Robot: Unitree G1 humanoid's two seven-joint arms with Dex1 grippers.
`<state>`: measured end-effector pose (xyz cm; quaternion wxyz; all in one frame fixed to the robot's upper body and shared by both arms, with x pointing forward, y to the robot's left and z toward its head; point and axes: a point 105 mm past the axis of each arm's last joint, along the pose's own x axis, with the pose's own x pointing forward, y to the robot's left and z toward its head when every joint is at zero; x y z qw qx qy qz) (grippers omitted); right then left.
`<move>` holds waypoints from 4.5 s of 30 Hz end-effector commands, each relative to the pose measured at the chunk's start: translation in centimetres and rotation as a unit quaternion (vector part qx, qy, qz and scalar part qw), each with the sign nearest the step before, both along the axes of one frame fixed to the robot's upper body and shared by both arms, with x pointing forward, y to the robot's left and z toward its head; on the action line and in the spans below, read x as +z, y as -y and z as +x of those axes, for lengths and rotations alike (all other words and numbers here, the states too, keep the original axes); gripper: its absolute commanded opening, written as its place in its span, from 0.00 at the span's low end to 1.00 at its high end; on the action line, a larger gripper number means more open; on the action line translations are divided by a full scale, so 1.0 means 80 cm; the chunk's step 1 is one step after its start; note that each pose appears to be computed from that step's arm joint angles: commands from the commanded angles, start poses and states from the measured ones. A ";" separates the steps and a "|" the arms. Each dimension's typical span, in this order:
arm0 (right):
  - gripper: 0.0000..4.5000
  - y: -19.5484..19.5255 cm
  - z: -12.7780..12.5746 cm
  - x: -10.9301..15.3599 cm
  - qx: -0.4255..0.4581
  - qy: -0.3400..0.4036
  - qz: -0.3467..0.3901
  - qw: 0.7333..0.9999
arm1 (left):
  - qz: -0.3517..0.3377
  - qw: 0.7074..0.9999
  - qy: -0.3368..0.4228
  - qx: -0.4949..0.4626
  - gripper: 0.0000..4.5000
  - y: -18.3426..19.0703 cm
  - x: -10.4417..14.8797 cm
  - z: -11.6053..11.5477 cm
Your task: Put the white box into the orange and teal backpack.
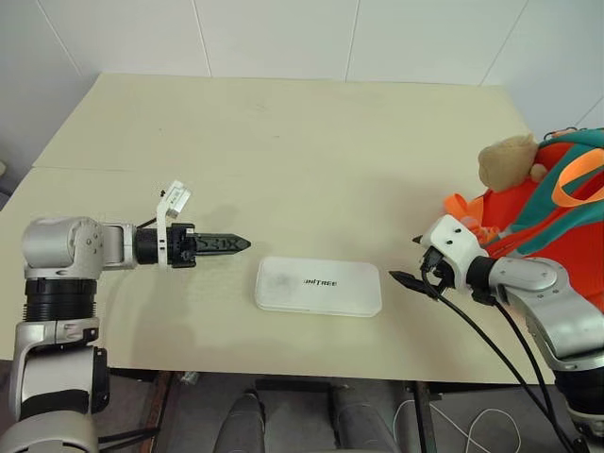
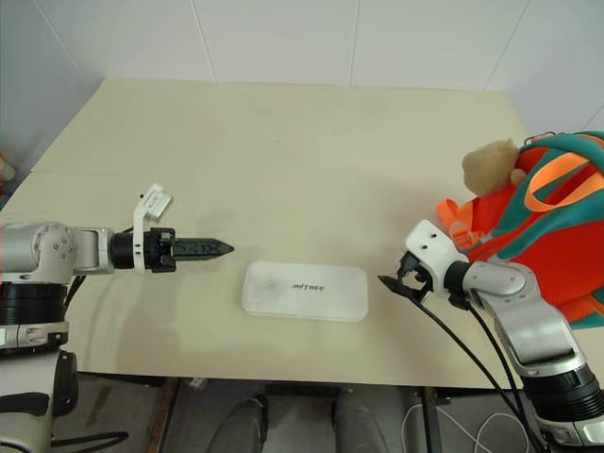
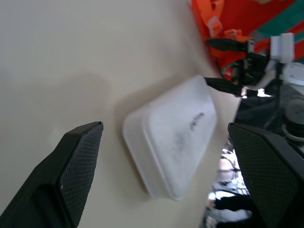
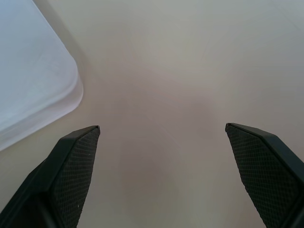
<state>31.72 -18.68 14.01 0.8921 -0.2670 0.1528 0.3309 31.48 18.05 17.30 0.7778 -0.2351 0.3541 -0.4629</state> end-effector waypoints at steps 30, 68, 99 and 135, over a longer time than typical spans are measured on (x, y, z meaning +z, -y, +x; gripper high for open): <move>0.99 -0.031 0.000 0.000 0.022 0.017 0.017 0.999 | -0.040 0.985 -0.156 -0.064 1.00 0.064 -0.053 -0.010; 1.00 0.112 -0.123 0.106 -0.166 0.076 0.202 0.962 | -0.060 0.996 -0.036 -0.055 0.29 0.039 -0.013 0.012; 0.48 0.119 -0.005 0.118 -0.219 0.210 0.256 0.918 | -0.126 0.992 0.023 -0.010 0.29 0.020 0.024 0.028; 0.00 -0.121 -0.131 0.197 0.362 0.067 0.262 0.892 | -0.076 0.958 0.218 0.168 0.29 -0.102 0.108 0.083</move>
